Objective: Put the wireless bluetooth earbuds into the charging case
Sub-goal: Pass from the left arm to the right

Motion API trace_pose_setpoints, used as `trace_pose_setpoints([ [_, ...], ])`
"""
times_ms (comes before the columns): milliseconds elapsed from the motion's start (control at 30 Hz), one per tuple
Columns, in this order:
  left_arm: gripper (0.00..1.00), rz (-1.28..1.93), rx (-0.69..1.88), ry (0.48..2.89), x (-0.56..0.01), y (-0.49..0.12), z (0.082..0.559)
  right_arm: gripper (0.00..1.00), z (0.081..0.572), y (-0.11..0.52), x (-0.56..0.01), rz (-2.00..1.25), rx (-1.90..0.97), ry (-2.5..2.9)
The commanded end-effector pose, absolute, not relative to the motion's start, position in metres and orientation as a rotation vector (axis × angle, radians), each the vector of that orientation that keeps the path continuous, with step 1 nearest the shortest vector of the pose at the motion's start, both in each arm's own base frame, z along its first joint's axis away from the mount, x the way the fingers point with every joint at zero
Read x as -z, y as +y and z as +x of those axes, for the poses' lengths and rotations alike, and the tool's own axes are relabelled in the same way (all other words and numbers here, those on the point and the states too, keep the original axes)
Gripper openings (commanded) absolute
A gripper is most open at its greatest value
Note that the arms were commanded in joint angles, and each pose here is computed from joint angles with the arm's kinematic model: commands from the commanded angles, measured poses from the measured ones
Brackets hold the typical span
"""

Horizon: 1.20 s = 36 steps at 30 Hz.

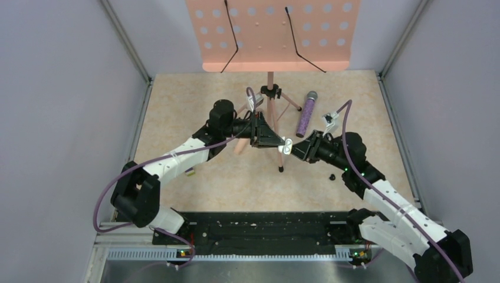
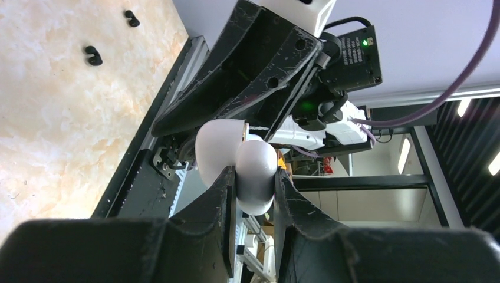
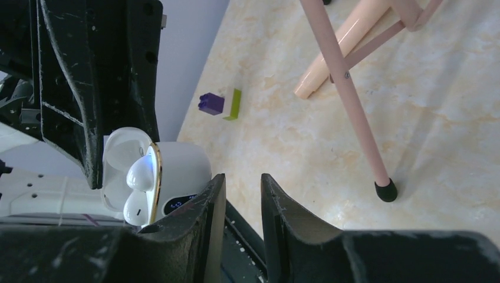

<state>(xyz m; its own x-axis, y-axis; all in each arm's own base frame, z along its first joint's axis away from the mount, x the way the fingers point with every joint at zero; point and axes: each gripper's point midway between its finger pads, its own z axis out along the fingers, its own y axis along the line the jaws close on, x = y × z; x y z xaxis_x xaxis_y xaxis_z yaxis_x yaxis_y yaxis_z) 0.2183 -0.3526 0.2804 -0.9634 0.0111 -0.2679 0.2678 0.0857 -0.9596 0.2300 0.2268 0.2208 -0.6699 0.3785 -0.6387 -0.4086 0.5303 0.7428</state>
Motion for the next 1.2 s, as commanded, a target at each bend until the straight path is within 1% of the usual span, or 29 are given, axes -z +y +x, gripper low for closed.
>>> trace_pose_setpoints([
  [0, 0.00, 0.366, 2.004, 2.049, -0.308, -0.356, 0.218, 0.28, 0.220, 0.238, -0.259, -0.120, -1.364, 1.789],
  [200, 0.00, 0.340, 1.958, 2.088, -0.298, -0.357, 0.224, 0.28, 0.208, 0.226, -0.272, -0.135, -1.332, 1.721],
  [400, 0.00, 0.349, 1.952, 2.100, -0.296, -0.358, 0.224, 0.33, 0.197, 0.219, -0.292, -0.180, -1.323, 1.615],
  [533, 0.00, 0.359, 1.944, 2.102, -0.296, -0.357, 0.223, 0.35, 0.199, 0.217, -0.291, -0.174, -1.301, 1.621],
  [567, 0.00, 0.367, 1.944, 2.099, -0.297, -0.357, 0.222, 0.37, 0.199, 0.217, -0.290, -0.175, -1.295, 1.624],
  [600, 0.00, 0.371, 1.943, 2.097, -0.298, -0.356, 0.221, 0.41, 0.199, 0.217, -0.291, -0.177, -1.297, 1.619],
  [667, 0.00, 0.382, 1.946, 2.094, -0.299, -0.356, 0.219, 0.56, 0.200, 0.217, -0.291, -0.175, -1.298, 1.617],
  [733, 0.00, 0.393, 1.954, 2.092, -0.300, -0.355, 0.218, 0.63, 0.200, 0.217, -0.291, -0.164, -1.305, 1.617],
  [933, 0.00, 0.413, 1.975, 2.068, -0.307, -0.354, 0.214, 0.73, 0.199, 0.217, -0.298, -0.119, -1.419, 1.543],
  [1167, 0.00, 0.414, 2.044, 2.018, -0.319, -0.354, 0.210, 0.78, 0.196, 0.219, -0.294, -0.079, -1.534, 1.492],
])
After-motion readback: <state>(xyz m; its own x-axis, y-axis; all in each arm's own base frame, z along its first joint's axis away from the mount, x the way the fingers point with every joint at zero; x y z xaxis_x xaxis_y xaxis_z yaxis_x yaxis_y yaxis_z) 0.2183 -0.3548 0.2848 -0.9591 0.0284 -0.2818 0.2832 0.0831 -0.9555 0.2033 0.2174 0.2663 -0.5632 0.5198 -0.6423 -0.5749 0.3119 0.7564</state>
